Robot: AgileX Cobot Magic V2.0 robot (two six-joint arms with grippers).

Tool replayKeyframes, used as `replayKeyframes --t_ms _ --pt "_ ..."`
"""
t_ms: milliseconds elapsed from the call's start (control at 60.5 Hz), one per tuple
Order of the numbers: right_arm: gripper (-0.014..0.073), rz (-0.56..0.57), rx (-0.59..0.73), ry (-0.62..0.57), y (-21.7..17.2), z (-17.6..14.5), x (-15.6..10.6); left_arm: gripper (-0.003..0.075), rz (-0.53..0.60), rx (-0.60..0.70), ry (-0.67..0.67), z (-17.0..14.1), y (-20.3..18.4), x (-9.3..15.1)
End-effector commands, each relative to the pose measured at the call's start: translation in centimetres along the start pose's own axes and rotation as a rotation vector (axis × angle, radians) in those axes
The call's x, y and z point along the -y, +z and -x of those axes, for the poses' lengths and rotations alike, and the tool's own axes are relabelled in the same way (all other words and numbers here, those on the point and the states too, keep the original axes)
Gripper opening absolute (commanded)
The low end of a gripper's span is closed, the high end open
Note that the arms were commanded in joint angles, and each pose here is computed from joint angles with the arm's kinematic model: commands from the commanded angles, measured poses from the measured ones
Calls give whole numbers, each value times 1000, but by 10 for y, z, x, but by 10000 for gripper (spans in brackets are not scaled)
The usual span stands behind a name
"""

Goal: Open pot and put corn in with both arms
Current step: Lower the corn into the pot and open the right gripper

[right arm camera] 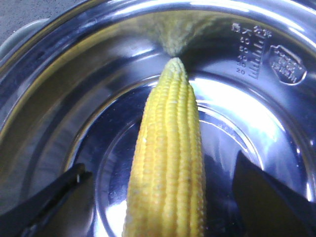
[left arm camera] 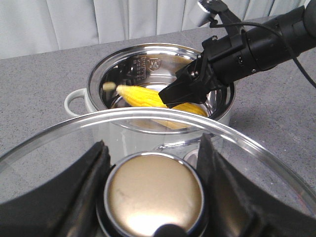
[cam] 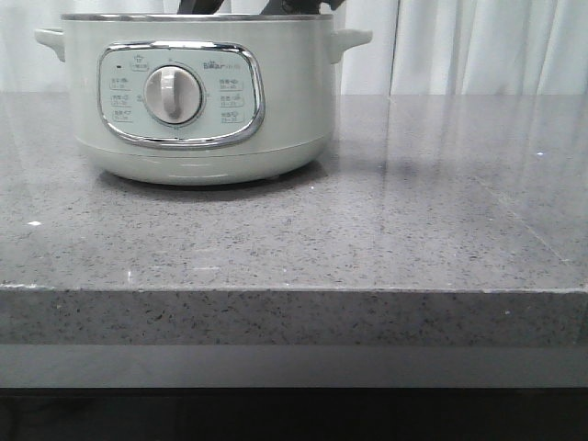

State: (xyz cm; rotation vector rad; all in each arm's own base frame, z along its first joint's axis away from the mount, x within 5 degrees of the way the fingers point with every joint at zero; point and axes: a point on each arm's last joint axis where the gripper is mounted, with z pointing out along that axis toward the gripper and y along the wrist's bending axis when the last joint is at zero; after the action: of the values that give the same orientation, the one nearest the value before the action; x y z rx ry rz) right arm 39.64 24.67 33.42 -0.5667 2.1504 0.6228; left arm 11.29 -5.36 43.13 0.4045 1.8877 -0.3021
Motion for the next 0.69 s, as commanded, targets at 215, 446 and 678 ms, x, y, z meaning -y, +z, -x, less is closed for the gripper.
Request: replayKeyframes --t_ms 215,446,678 --pt "597 40 168 -51 -85 43 -28 153 -11 186 -12 23 -10 1" --pt "597 55 67 -129 -147 38 -45 153 -11 186 -12 23 -10 1" --pt "597 -11 37 -161 -188 10 -47 153 -11 186 -12 23 -10 1"
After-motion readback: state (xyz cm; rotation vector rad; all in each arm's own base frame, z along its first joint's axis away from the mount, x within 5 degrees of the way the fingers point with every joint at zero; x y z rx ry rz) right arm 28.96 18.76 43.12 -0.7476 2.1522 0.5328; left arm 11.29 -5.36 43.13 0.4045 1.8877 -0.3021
